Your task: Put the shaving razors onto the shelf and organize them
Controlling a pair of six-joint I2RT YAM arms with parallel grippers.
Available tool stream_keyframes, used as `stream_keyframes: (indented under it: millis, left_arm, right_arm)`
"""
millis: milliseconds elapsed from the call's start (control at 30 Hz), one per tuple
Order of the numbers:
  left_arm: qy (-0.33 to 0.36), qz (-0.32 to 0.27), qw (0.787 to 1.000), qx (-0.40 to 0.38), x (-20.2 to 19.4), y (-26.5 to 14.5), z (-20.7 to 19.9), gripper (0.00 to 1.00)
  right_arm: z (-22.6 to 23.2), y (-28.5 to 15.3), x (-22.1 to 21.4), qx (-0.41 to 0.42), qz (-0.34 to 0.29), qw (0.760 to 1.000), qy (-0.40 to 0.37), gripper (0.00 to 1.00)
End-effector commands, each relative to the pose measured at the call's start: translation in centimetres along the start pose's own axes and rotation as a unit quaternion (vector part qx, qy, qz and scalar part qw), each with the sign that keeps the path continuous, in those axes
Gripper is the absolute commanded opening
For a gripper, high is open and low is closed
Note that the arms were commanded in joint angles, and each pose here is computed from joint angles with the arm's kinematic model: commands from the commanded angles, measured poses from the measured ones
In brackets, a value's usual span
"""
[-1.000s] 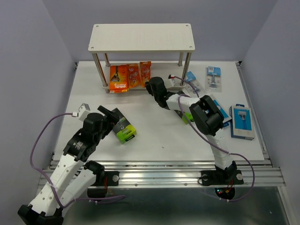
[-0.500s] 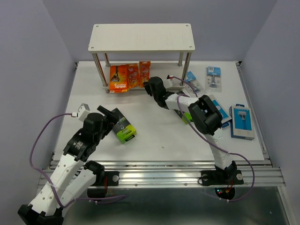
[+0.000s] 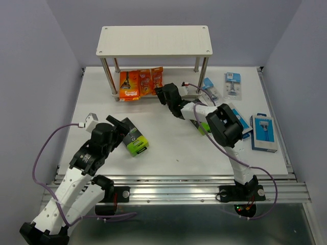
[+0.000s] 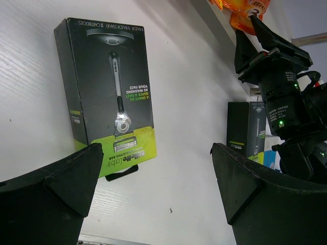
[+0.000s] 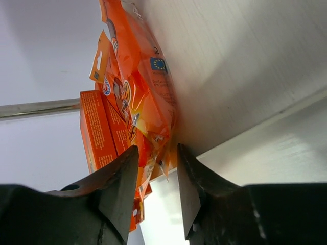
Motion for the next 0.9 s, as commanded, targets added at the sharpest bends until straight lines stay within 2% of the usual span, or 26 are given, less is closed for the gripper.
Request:
stream_keyframes:
  millis: [0, 100, 300, 433, 567, 600, 733, 867]
  left_arm:
    - [0.001, -0.015, 1.0, 0.006, 0.5, 0.1, 0.1, 0.99]
    - [0.001, -0.014, 1.0, 0.006, 0.5, 0.0, 0.0, 0.99]
    - [-0.002, -0.008, 1.0, 0.002, 0.5, -0.1, -0.1, 0.99]
    - [-0.003, -0.001, 1.0, -0.006, 0.3, 0.0, -0.4, 0.99]
    - [-0.003, 0.013, 1.0, -0.02, -0.2, 0.4, -0.8, 0.99]
    - [-0.001, 0.019, 1.0, -0.024, -0.4, 0.5, -0.9, 0.99]
    - [0.004, 0.04, 0.998, -0.038, -1.4, 1.3, -1.0, 0.99]
    - [0.006, 0.041, 0.998, -0.048, -1.4, 1.7, -1.6, 0.99]
  right_arm:
    - [3.0, -2.3, 0.2, 0.032, 0.005, 0.999, 0.009, 0.44]
    - [3.3, -3.2, 0.4, 0.034, 0.009, 0.999, 0.009, 0.53]
    - [3.2, -6.1, 1.6, 0.029, 0.012, 0.999, -0.01, 0.82]
    - [4.2, -9.1, 2.8, 0.039, 0.016, 0.998, -0.038, 0.94]
    - [2.5, -12.0, 4.0, 0.029, 0.029, 0.993, -0.115, 0.98]
    - [3.3, -12.6, 4.1, 0.041, 0.032, 0.99, -0.134, 0.99]
    - [0.9, -16.1, 6.5, 0.019, 0.031, 0.962, -0.27, 1.0]
    - [0.2, -19.9, 11.1, -0.008, -0.052, 0.923, -0.38, 1.0]
Point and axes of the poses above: each gripper's point midway between its finger pads, its own y axis out along the fingers, its own z axis along the line the jaws close on, x = y × z, the point moved 6 cm from there along -y, back along the fingers, and after that the axes turned 13 degrees about y, right-handed, at the moved point
